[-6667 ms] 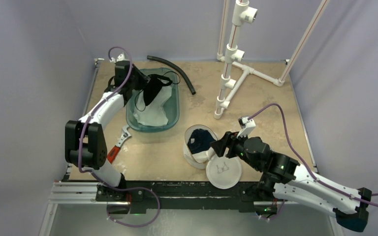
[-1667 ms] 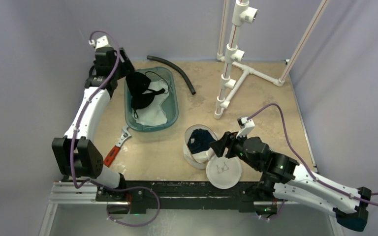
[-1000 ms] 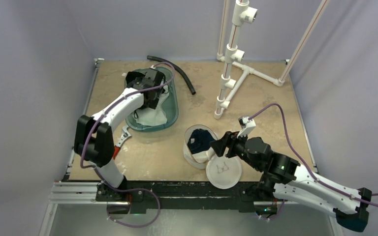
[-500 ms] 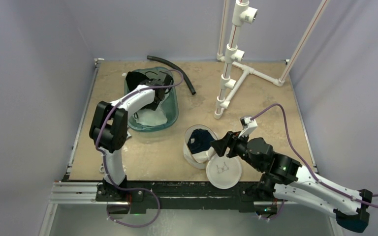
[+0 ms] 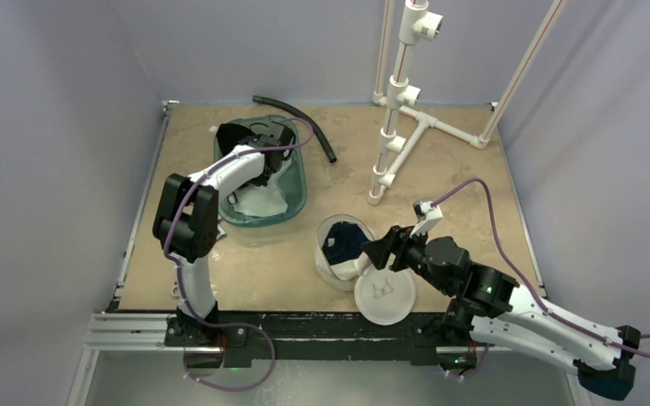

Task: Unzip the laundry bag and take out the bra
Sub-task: Adjust the bra in the bin.

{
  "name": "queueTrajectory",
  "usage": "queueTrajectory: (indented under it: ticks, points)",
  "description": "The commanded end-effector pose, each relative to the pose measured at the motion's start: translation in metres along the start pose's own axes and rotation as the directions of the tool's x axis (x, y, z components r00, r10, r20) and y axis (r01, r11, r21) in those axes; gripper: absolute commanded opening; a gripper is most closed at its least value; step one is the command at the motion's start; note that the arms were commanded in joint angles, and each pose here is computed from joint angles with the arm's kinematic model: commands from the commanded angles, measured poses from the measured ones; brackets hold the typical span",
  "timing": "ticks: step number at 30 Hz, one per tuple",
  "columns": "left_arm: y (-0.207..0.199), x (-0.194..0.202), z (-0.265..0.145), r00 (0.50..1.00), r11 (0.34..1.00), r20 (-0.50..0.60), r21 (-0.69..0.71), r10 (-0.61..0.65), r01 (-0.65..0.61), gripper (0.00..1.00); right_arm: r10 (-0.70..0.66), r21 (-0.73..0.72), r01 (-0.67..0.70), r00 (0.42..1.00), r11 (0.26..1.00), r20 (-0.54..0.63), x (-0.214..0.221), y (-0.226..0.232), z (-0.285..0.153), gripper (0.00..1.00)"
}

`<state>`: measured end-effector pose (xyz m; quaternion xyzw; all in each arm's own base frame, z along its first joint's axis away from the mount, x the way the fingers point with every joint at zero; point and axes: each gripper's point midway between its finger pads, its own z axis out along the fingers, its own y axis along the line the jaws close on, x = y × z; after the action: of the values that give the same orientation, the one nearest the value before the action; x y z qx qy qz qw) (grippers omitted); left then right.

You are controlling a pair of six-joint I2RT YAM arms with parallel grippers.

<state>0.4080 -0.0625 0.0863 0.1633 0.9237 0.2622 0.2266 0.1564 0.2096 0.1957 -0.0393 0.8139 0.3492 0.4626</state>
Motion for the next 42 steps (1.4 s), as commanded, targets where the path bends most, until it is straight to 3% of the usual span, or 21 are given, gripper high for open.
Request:
queueTrajectory:
  ticks: [1,7,12,32,36,42]
  points:
    - [0.012,-0.011,-0.01,0.999,0.999,0.036,-0.023,-0.029,0.03,0.01,-0.001,-0.012,0.001,1.0,1.0,0.02,-0.004,0.002,-0.001,0.66]
    - [0.053,-0.041,-0.064,0.978,0.99,0.197,-0.107,-0.073,0.096,0.0,-0.001,-0.007,0.002,1.0,1.0,0.025,-0.005,0.001,-0.001,0.66]
    - [0.063,-0.046,-0.099,0.962,0.984,0.265,-0.139,-0.071,0.111,0.0,0.0,-0.006,0.0,1.0,1.0,0.029,-0.006,0.001,-0.001,0.66]
    - [-0.022,-0.002,-0.11,0.964,0.993,0.262,-0.116,0.048,-0.018,0.01,0.001,0.002,-0.001,1.0,1.0,0.027,-0.005,-0.001,-0.001,0.66]
    - [-0.033,0.008,-0.106,0.969,0.994,0.241,-0.106,0.06,-0.035,0.27,0.0,0.001,0.0,1.0,1.0,0.028,-0.005,0.0,0.0,0.66]
    - [-0.027,-0.003,-0.136,0.95,0.997,0.312,-0.075,-0.008,0.033,0.5,0.004,-0.002,-0.004,0.999,1.0,0.032,-0.006,0.0,-0.001,0.66]
